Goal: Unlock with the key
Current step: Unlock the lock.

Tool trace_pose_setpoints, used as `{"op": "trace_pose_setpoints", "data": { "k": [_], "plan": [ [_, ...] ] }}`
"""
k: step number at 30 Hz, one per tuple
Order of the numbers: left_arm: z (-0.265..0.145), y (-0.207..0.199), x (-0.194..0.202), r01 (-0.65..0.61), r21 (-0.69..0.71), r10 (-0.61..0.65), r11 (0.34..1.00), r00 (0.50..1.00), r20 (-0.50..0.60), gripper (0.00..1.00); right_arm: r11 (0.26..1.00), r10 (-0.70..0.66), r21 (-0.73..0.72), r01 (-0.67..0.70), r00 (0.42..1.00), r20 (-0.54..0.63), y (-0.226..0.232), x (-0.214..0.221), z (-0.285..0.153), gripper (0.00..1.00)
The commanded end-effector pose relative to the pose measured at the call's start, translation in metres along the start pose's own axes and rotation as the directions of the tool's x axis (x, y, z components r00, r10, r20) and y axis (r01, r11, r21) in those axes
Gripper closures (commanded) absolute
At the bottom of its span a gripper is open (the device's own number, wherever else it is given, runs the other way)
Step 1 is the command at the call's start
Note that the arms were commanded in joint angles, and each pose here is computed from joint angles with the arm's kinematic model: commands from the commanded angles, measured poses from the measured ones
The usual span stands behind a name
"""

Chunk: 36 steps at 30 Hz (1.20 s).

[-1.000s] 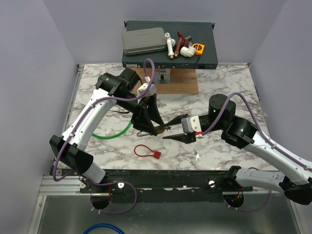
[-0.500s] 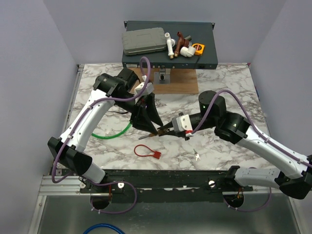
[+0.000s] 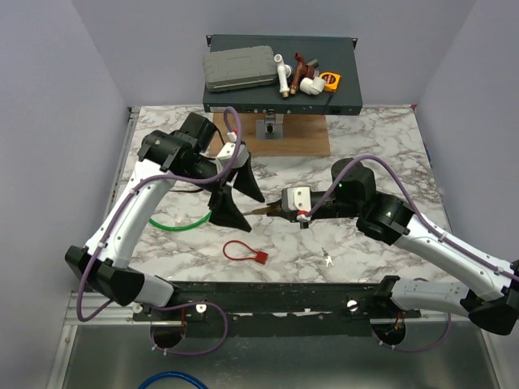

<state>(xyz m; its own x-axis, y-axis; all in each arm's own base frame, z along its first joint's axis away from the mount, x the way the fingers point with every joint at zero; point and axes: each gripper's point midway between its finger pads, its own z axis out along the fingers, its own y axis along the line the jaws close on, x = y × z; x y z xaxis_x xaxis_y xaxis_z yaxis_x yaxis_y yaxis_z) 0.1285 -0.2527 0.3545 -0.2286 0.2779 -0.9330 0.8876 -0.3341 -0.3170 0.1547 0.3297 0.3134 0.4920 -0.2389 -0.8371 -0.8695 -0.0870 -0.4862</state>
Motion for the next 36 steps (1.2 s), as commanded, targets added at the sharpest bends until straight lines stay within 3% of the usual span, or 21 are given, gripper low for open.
{"op": "trace_pose_setpoints", "data": {
  "k": [1,4,7,10,12,14,20,22,30,36],
  "plan": [
    [-0.009,0.018,0.018,-0.113,-0.142,0.099,0.983,0.990,-0.105,0.02,0.977,-0.040,0.212,0.032,0.999,0.029,-0.045,-0.025,-0.013,0.99],
    [-0.016,0.045,0.026,-0.109,-0.277,0.068,0.955,0.986,-0.153,0.02,0.972,0.014,0.232,-0.026,0.999,0.051,-0.052,-0.029,-0.009,0.99],
    [-0.044,0.080,0.027,-0.179,-0.493,0.048,0.851,0.962,-0.268,0.01,0.969,0.079,0.231,-0.090,0.995,0.056,-0.058,-0.030,-0.002,0.99],
    [-0.069,0.082,0.019,-0.328,-0.569,0.121,0.754,0.921,-0.370,0.01,0.968,0.110,0.219,-0.123,0.991,0.072,-0.061,-0.035,0.003,0.99],
    [-0.073,0.074,0.016,-0.352,-0.585,0.140,0.731,0.916,-0.376,0.02,0.968,0.123,0.210,-0.141,0.988,0.096,-0.061,-0.042,0.004,0.99],
    [-0.068,0.067,0.021,-0.323,-0.585,0.133,0.744,0.929,-0.344,0.01,0.971,0.130,0.187,-0.150,0.985,0.117,-0.060,-0.049,0.004,0.99],
    [-0.033,0.045,0.029,-0.235,-0.418,0.156,0.878,0.964,-0.213,0.01,0.977,0.151,0.126,-0.170,0.978,0.142,-0.054,-0.056,0.011,0.99],
    [-0.027,0.047,0.029,-0.199,-0.392,0.131,0.898,0.972,-0.194,0.06,0.978,0.156,0.115,-0.174,0.976,0.152,-0.053,-0.058,0.012,0.99],
    [-0.021,0.048,0.014,-0.180,-0.363,0.137,0.914,0.980,-0.143,0.30,0.975,0.177,0.103,-0.196,0.970,0.170,-0.054,-0.059,0.018,0.99],
    [-0.018,0.046,0.026,-0.171,-0.364,0.123,0.916,0.981,-0.150,0.64,0.969,0.199,0.106,-0.222,0.960,0.198,-0.058,-0.063,0.023,0.99]
  ]
}}
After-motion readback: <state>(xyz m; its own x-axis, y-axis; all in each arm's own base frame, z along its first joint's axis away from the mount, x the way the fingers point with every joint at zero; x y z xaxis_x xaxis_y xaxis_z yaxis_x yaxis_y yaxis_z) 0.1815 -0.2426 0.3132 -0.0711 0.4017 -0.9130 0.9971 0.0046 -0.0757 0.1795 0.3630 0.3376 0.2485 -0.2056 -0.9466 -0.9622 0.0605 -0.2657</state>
